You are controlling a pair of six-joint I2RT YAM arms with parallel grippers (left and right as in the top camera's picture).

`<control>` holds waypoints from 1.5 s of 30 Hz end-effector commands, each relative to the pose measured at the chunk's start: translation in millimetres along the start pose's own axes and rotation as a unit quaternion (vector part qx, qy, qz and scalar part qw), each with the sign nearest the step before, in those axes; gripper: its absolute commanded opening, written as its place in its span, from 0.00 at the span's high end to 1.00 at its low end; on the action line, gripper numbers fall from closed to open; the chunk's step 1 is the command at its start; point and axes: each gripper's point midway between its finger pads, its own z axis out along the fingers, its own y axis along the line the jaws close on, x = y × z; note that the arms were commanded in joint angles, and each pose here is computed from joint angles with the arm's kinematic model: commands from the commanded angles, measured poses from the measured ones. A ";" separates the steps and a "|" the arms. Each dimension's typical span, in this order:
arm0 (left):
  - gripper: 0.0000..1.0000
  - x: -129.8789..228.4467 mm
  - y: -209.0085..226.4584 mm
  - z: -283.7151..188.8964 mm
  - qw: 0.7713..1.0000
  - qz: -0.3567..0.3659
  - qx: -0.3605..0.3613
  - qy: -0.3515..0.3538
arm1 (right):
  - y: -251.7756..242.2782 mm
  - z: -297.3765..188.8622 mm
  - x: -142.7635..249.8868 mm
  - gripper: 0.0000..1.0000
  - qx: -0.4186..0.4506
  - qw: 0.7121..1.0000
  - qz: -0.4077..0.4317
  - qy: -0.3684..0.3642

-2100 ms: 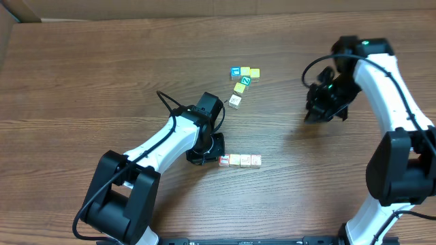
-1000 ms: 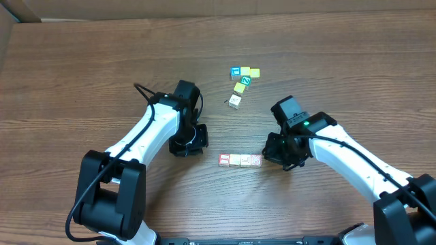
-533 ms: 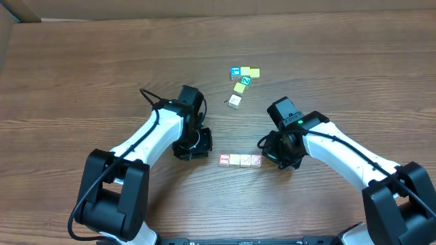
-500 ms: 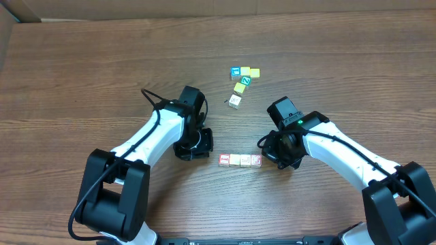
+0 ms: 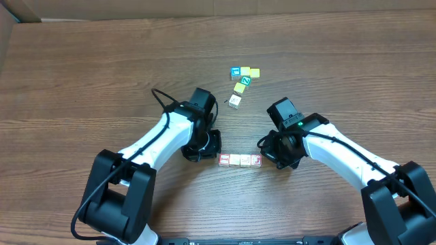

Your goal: Flip 4 blocks

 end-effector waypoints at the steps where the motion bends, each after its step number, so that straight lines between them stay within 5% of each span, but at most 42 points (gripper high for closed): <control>1: 0.96 3.9 2.4 5.5 1.000 -0.005 -0.019 0.001 | -6.9 7.9 6.5 0.96 0.007 1.000 0.015 0.010; 45: 0.96 9.6 22.8 4.6 0.997 -0.009 -0.076 0.004 | 26.1 15.6 30.3 0.96 -0.047 0.998 -0.037 0.028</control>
